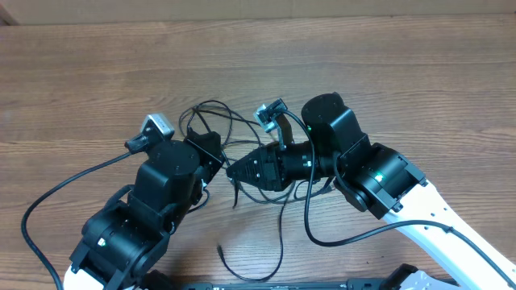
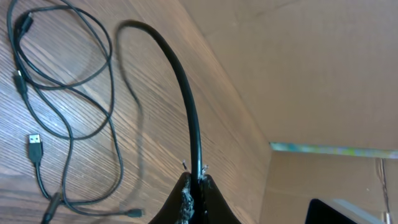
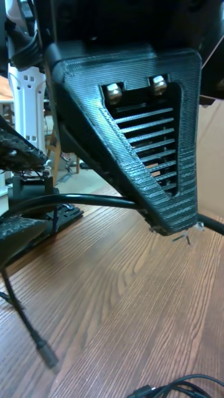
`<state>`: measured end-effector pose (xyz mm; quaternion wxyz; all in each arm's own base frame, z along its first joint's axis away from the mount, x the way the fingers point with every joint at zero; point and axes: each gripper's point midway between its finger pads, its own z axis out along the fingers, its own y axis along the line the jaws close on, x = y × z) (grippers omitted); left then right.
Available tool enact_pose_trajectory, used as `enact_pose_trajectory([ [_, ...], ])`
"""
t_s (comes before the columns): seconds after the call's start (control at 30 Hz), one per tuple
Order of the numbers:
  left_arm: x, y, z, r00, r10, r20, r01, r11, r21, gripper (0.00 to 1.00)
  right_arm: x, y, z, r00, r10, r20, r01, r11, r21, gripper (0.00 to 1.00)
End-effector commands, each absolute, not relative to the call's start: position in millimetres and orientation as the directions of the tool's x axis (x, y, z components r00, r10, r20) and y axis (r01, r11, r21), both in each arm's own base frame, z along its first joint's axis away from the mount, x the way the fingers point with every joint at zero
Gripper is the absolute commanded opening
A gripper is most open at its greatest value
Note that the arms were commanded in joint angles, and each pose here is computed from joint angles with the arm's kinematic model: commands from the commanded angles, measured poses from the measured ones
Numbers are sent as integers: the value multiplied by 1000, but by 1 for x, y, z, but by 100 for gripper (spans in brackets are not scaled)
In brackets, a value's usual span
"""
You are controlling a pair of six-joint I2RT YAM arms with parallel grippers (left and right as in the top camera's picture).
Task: Untangle cables
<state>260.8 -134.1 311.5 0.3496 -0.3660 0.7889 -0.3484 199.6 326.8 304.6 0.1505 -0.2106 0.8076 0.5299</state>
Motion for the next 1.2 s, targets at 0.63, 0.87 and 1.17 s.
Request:
enact_pose_trajectory([
  [0.63, 262, -133, 304, -482, -826, -293, -364, 493, -790, 4, 195, 339, 260, -891, -239, -387, -455, 459, 763, 8],
  [0.87, 263, -139, 293, -510, -813, -282, -388, 510, -768, 4, 213, 332, 248, -850, -222, -477, -513, 550, 659, 45],
  [1.17, 263, -138, 292, -510, -812, -283, -390, 511, -766, 14, 219, 323, 238, -849, -219, -482, -504, 610, 611, 4],
])
